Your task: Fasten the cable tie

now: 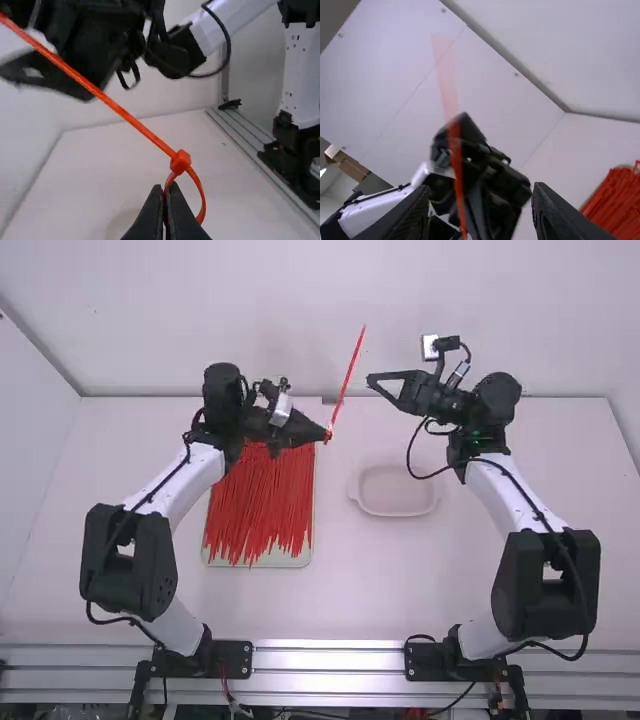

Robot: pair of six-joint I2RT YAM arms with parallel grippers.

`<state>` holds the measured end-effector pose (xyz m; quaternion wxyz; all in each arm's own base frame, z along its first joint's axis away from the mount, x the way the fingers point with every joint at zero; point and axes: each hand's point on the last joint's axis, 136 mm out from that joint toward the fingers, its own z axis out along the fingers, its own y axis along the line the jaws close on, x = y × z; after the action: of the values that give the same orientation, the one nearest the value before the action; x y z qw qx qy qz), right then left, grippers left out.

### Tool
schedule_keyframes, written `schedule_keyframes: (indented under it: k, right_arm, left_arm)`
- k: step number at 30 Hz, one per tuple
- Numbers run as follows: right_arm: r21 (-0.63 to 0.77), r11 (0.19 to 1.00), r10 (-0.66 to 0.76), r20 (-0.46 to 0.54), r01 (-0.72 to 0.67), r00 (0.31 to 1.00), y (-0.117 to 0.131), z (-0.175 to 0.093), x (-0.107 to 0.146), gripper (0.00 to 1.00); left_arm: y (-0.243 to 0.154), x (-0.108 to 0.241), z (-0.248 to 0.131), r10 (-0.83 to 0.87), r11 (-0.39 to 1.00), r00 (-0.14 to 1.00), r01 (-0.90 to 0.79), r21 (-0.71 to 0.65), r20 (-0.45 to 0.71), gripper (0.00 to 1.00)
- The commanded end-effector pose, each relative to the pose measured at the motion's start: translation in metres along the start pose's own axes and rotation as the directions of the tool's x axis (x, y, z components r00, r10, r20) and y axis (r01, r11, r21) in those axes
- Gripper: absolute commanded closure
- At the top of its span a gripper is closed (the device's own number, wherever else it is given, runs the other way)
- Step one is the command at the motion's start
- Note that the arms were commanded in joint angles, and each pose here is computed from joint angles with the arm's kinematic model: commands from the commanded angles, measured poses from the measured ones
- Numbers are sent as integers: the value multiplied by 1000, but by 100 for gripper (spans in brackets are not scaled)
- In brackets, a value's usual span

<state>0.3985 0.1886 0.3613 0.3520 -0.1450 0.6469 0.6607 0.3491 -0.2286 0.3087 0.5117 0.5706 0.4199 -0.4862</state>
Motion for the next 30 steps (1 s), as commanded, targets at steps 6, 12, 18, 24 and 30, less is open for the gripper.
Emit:
schedule_keyframes:
  k: [6,12,18,24,30]
  right_arm:
    - [-43,996,-79,-60,77,995,15,13,11,45]
    - [-92,988,-129,-84,121,988,28,39,28,45]
    - [-114,985,-137,-80,128,987,37,58,38,48]
    - [-114,983,-150,-73,141,986,37,60,38,100]
    - [-117,984,-146,-79,136,986,38,60,39,100]
  left_arm:
    - [23,-34,0,-62,993,998,64,-97,22,98]
    - [32,-36,-2,-91,984,995,96,-150,37,98]
    - [31,-35,-1,-98,984,994,103,-147,36,98]
    - [31,-35,-1,-98,985,995,102,-141,35,98]
    - [31,-35,-1,-98,984,995,102,-143,36,98]
